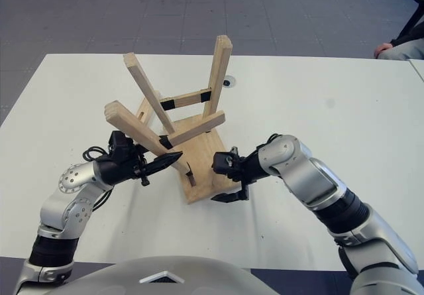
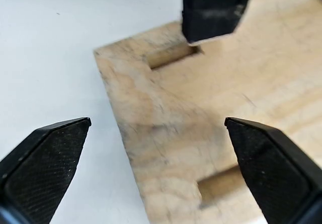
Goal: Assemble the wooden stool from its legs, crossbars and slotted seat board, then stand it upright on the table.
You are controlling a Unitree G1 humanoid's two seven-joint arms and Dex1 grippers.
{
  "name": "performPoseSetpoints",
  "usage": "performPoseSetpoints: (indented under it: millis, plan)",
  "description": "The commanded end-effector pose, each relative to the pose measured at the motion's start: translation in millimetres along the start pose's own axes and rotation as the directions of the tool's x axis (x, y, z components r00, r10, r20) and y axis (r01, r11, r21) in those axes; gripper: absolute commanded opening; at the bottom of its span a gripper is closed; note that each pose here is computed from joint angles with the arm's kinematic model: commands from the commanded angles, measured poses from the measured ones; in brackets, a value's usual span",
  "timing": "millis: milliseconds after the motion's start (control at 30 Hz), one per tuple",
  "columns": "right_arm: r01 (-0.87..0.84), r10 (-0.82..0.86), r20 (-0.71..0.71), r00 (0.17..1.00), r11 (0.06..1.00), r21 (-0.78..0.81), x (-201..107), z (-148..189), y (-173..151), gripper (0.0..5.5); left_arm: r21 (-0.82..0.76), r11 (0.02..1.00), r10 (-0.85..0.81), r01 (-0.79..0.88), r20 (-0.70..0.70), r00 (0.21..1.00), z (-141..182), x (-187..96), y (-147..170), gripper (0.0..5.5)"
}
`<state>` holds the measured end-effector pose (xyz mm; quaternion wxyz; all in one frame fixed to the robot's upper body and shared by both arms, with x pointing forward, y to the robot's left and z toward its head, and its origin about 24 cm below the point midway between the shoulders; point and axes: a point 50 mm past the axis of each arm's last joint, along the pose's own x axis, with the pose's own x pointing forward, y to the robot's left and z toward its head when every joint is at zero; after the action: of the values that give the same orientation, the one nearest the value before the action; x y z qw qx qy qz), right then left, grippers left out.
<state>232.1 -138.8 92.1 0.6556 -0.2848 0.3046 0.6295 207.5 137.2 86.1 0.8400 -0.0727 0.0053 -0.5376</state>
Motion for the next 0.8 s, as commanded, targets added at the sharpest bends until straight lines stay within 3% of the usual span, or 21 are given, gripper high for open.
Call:
performPoseSetpoints:
  millis: [33,800]
  plan:
    - [0.053,-0.053,-0.015,0.998,0.999,0.006,-10.5,-5.3,-7.9,4.92,0.012,1.000,-0.008,0.008,0.003,1.000,0.4,2.4,-5.4,2.05]
    - [0.102,-0.102,0.016,0.995,0.995,0.021,-12.9,-2.8,-13.8,4.92,0.001,0.999,-0.035,0.035,-0.076,0.996,-9.2,-10.0,-10.1,2.05]
